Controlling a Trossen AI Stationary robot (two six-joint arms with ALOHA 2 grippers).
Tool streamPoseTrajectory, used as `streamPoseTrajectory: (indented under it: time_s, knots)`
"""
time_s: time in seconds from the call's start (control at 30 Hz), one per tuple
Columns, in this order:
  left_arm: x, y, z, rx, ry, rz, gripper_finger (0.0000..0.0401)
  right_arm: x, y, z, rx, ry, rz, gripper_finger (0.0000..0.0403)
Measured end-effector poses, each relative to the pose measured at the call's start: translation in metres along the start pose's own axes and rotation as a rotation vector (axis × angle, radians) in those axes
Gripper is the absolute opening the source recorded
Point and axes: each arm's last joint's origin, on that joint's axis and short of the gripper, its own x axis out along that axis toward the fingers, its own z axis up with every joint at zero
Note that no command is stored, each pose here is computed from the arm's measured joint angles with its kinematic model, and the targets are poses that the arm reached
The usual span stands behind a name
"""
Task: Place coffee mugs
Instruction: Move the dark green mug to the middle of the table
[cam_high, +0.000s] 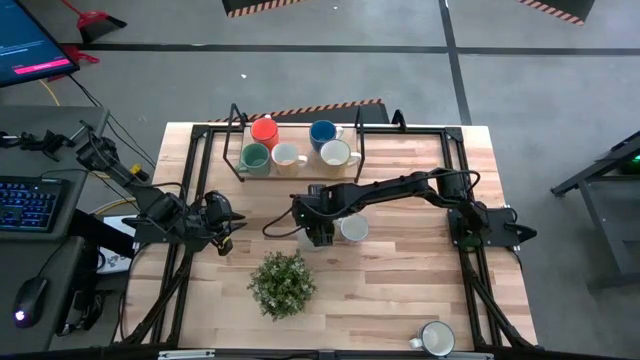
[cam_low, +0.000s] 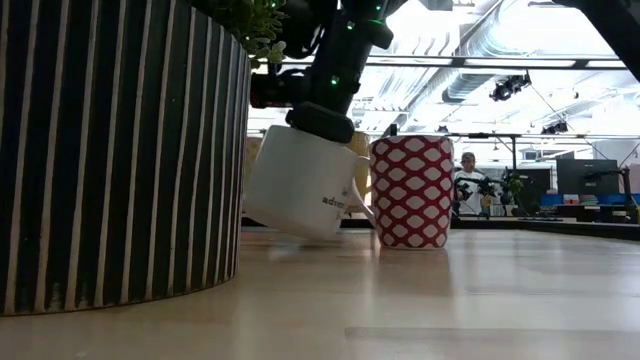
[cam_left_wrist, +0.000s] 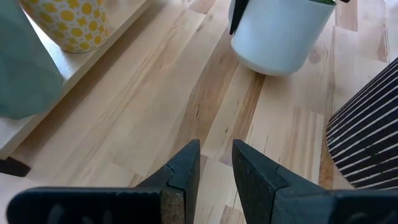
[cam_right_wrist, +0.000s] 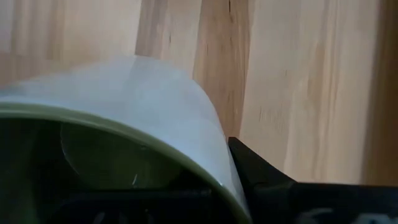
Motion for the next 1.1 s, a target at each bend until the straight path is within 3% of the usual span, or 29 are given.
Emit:
streamPoseTrajectory:
  time_s: [0.43,1.1]
  knots:
    - [0.000,0.000,0.000,-0.004,-0.002,-0.003,0.0081,0.000,-0.005,-0.011,0.002,0.101,0.006,0.0000]
    - [0.000,0.000,0.000,-0.004,-0.001,-0.003,0.0081,0.012,-0.012,-0.007,0.020,0.063,-0.010,0.0000]
